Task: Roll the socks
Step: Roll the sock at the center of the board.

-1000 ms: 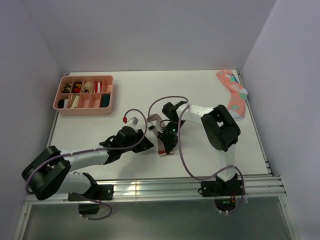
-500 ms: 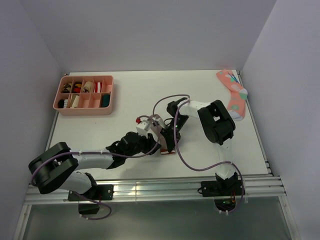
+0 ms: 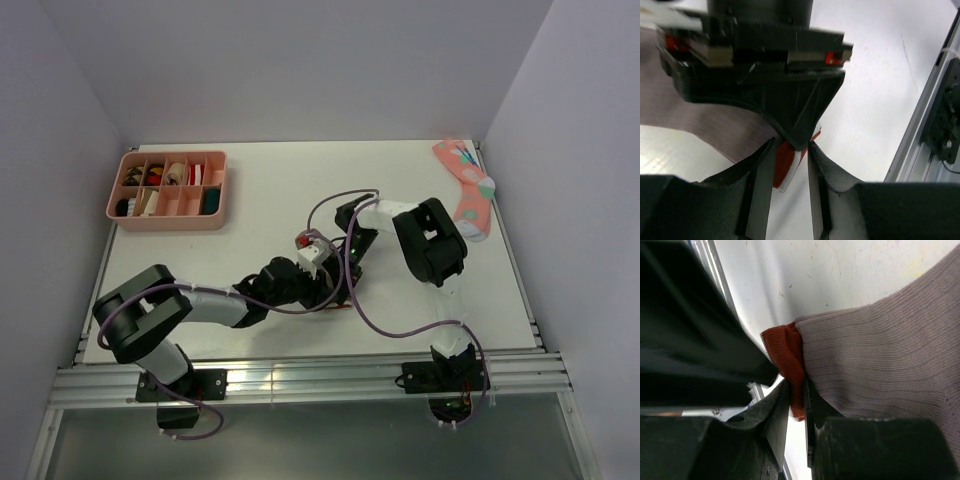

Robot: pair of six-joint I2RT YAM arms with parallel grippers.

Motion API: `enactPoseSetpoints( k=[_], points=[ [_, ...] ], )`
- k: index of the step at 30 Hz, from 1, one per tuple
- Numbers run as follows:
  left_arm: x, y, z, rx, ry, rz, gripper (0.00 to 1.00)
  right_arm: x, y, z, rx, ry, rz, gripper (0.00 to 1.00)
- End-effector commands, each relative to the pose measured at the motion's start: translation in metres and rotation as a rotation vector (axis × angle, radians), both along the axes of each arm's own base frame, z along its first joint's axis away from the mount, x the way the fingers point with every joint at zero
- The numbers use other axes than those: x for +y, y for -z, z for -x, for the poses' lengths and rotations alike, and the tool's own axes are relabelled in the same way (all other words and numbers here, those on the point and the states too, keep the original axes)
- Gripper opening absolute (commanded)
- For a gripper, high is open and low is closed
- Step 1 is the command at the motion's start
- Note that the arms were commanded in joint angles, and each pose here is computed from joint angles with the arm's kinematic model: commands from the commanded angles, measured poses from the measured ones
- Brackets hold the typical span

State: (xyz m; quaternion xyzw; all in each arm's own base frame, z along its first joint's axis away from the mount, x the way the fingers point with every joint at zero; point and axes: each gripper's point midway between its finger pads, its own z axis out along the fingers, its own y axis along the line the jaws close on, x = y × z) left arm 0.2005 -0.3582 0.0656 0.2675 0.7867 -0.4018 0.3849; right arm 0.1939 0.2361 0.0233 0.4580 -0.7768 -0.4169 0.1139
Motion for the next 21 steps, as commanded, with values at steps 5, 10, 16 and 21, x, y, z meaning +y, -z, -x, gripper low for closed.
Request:
enactPoseSetpoints(
  k=[5, 10, 16, 21],
  points=[
    [-0.017, -0.006, 0.003, -0.023, 0.061, 0.063, 0.37, 0.000, 0.002, -0.008, 0.025, 0.029, 0.006, 0.23],
    [-0.017, 0.006, 0.007, 0.006, 0.058, 0.064, 0.36, 0.001, 0.001, -0.010, 0.033, 0.040, 0.004, 0.22],
    [-0.013, 0.018, 0.010, 0.020, 0.041, 0.035, 0.36, 0.000, -0.001, -0.013, 0.041, 0.055, -0.001, 0.22],
    [-0.008, 0.021, 0.010, 0.026, 0.018, 0.025, 0.36, -0.001, -0.003, -0.015, 0.042, 0.066, -0.004, 0.22]
  ],
)
